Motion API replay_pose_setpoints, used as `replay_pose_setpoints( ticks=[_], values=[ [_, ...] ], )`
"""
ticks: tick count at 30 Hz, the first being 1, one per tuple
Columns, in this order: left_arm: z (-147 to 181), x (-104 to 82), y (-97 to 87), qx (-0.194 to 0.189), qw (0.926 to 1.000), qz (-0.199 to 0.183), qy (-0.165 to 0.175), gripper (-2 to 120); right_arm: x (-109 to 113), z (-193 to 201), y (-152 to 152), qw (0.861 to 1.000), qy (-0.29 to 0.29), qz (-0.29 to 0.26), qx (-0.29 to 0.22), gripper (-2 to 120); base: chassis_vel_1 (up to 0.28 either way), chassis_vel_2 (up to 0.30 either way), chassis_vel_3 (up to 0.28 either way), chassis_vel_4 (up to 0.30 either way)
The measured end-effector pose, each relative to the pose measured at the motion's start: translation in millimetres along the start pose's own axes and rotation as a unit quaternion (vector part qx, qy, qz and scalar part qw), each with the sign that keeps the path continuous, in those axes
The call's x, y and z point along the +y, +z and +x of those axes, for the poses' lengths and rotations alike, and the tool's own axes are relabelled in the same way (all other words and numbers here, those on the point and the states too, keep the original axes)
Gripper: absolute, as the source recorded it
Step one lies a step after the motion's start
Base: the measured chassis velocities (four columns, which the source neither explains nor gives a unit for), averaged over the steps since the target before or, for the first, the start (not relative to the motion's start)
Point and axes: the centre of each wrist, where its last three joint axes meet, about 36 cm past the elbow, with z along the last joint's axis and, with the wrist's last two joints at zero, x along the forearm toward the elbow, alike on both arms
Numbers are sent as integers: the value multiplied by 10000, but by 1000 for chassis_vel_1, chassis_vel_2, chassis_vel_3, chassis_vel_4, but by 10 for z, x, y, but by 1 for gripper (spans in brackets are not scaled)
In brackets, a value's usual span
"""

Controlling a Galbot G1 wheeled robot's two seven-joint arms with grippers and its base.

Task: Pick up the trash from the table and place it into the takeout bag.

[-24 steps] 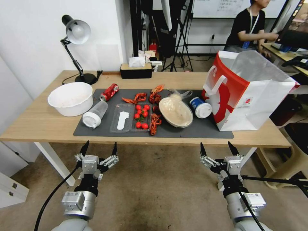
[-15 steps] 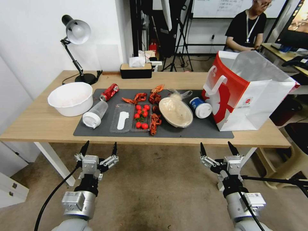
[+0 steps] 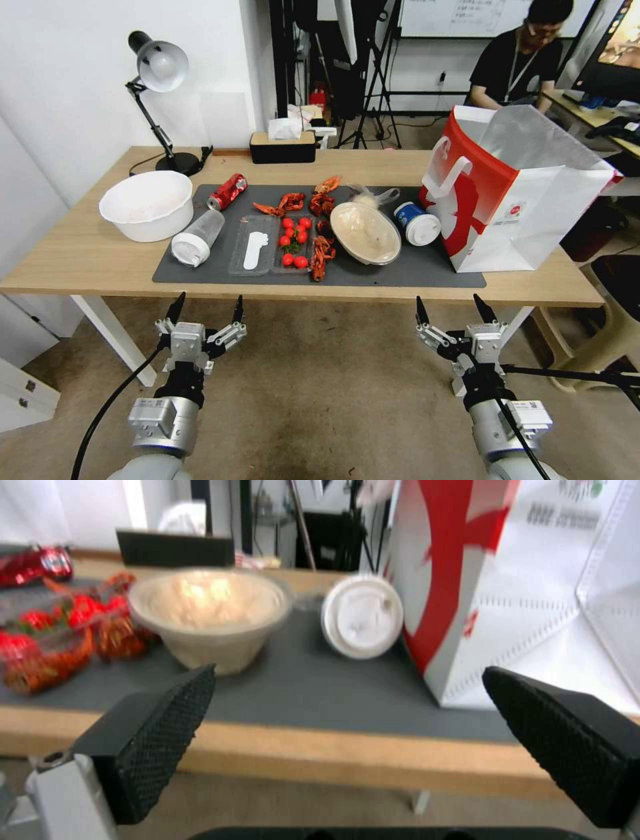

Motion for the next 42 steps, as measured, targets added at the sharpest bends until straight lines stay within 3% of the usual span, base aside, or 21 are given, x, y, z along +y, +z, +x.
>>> replay_pose_setpoints(
  ticks=[3,5,8,14,31,35,38,40,42],
  values=[
    [-50,47,20,287,9993,186,-119,100,-81,25,10,9992,14,-30,407,100,0,0,0,0],
    [-145,133,51,818,9949,513,-306,100,-217,73,21,9952,57,-166,965,100,0,0,0,0],
    [-203,190,66,1121,9905,694,-398,100,-259,79,19,9945,96,-224,1020,100,0,0,0,0],
    [-254,254,62,758,9932,760,-454,100,-267,55,-19,9953,119,-228,929,100,0,0,0,0],
    [-236,218,105,739,9930,827,-405,100,-252,45,-90,9973,71,-308,667,100,0,0,0,0],
    [-238,216,105,729,9931,831,-379,100,-256,22,-106,9966,-4,-579,591,100,0,0,0,0],
    [-235,210,122,741,9931,839,-353,100,-251,-6,-158,9881,-228,-1434,506,100,0,0,0,0],
    [-235,209,124,741,9931,841,-350,100,-249,-13,-178,9850,-281,-1632,475,100,0,0,0,0],
    [-239,207,142,731,9932,840,-340,100,-253,-67,-293,9670,-471,-2479,343,100,0,0,0,0]
  ],
)
